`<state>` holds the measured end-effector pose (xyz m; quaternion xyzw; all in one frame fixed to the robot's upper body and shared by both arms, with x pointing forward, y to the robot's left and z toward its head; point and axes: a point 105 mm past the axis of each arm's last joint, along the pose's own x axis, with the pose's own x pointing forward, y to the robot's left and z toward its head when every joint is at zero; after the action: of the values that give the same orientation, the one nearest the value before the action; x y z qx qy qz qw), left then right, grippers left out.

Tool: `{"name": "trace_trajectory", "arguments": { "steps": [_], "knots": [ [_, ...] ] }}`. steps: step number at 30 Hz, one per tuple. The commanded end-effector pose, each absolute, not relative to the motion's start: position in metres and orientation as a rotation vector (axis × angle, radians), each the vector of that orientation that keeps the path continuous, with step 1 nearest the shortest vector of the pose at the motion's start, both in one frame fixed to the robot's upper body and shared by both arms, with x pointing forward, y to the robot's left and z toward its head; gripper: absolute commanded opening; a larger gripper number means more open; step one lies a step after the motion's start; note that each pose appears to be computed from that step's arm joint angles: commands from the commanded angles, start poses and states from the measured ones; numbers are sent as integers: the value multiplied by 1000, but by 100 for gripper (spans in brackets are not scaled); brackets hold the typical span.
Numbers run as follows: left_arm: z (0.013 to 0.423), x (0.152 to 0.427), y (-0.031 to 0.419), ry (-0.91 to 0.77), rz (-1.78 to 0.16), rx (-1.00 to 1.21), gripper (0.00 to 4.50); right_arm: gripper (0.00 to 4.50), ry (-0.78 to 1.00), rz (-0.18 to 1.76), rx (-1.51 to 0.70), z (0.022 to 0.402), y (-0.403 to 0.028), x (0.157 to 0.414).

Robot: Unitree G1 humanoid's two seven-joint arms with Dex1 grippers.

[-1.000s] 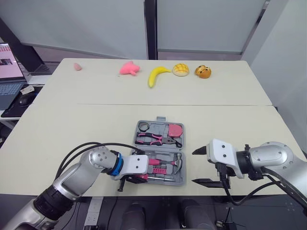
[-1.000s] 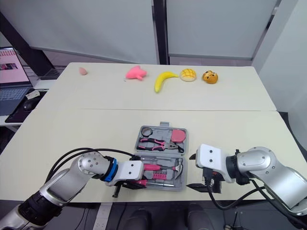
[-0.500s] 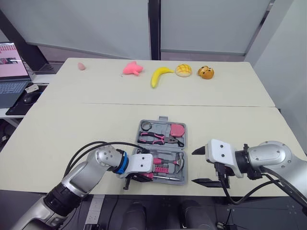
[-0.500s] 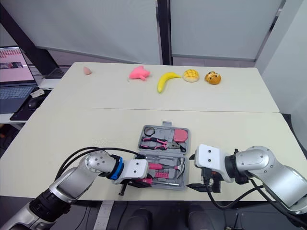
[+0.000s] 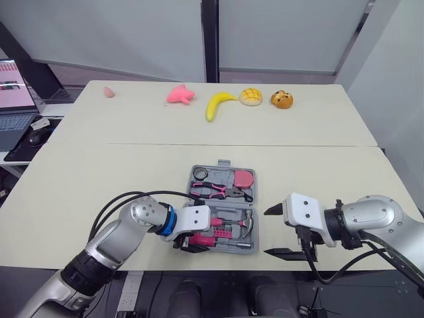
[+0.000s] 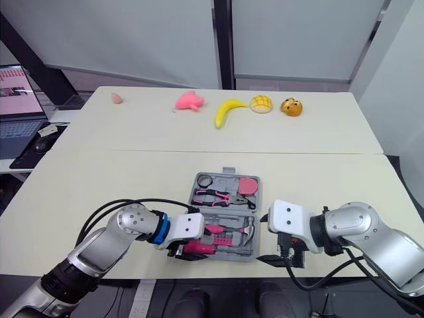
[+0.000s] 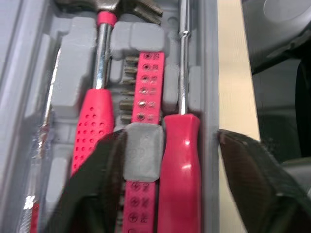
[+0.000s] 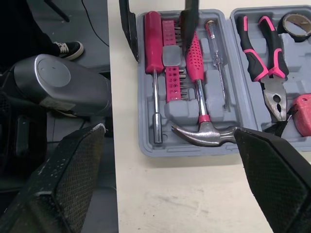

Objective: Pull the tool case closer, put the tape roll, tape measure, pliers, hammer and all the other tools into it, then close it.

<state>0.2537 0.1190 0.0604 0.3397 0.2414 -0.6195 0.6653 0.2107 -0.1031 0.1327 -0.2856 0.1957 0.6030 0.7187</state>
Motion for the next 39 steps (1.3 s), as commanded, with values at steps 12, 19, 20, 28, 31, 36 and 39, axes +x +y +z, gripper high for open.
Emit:
{"name": "trace_trajectory", "arguments": {
  "steps": [12, 19, 20, 28, 31, 36, 39],
  "knots": [
    [83, 250, 127, 469, -1477, 775, 172, 450, 367, 1326, -651, 145, -100, 211],
    [86, 252, 113, 480, -1500, 768, 2, 450, 367, 1326, -648, 145, -99, 210],
    [85, 252, 112, 486, -1502, 771, 2, 450, 367, 1326, -648, 145, -99, 210],
    [73, 250, 112, 537, -1494, 789, 2, 450, 365, 1323, -649, 145, -99, 211],
    [69, 249, 115, 555, -1484, 788, 2, 450, 364, 1323, -650, 145, -99, 211],
    [60, 249, 121, 581, -1462, 782, 2, 450, 361, 1323, -651, 146, -99, 211],
    [56, 248, 123, 591, -1456, 779, 2, 450, 360, 1323, -653, 146, -98, 211]
  ]
}}
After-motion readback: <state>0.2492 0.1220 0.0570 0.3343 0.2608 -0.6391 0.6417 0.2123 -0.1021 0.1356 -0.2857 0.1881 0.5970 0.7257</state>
